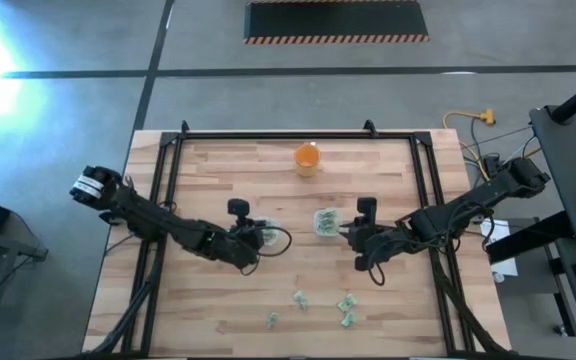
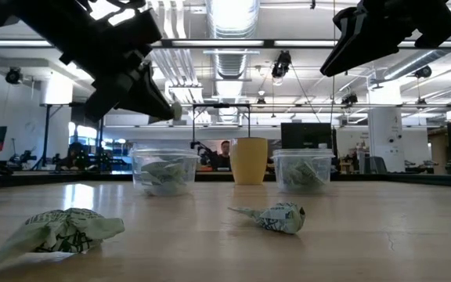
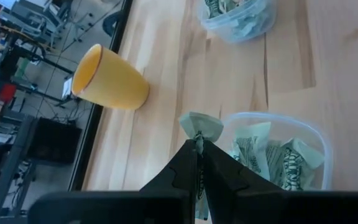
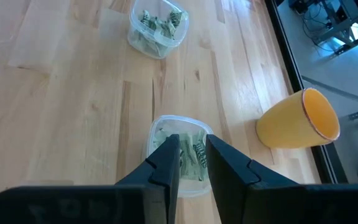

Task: Pick and place items into bin
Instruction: Put the green sweetener bag into the left transparent food container, then put the green sweetener bag into the right transparent food container

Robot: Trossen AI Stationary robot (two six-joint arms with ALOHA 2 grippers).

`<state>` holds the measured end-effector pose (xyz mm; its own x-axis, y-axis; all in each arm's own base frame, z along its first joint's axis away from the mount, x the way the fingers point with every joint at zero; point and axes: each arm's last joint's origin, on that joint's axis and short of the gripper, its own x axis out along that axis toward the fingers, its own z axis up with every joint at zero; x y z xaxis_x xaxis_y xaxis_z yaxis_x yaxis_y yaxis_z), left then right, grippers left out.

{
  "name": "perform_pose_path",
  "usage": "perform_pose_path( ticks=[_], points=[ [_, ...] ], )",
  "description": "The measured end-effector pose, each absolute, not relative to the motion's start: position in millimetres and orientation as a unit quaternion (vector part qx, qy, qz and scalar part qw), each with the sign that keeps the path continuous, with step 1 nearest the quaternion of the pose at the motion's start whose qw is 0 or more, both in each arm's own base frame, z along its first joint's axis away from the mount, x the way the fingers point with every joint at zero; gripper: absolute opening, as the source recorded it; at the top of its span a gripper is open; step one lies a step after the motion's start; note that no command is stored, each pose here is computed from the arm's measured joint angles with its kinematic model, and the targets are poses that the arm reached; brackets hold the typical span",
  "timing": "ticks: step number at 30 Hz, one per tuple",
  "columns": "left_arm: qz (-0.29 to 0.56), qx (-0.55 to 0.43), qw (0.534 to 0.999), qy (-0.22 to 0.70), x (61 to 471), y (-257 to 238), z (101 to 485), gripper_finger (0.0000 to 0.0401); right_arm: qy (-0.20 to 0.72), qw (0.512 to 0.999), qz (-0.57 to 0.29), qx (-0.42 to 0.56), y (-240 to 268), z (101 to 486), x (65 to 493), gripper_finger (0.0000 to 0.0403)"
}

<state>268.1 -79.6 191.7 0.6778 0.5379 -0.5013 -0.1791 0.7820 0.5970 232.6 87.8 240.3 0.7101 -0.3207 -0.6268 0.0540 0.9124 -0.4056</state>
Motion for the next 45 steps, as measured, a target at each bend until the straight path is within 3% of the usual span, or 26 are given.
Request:
perform_pose_path(
  ticks=[8,24,39,45],
  points=[
    [0.141,0.220,0.892,0.369,272,-73,189,0.0012,0.366,0.907,-0.104,-0.182,88,240,233,0.0068],
    [0.150,0.212,0.890,0.374,275,-63,189,0.0130,0.366,0.907,-0.104,-0.182,88,240,233,0.0068],
    [0.154,0.200,0.902,0.349,279,-63,195,0.0134,0.366,0.907,-0.104,-0.182,88,240,233,0.0068],
    [0.093,0.175,0.922,0.332,281,-75,208,0.0135,0.366,0.907,-0.104,-0.181,88,240,233,0.0068]
  ],
)
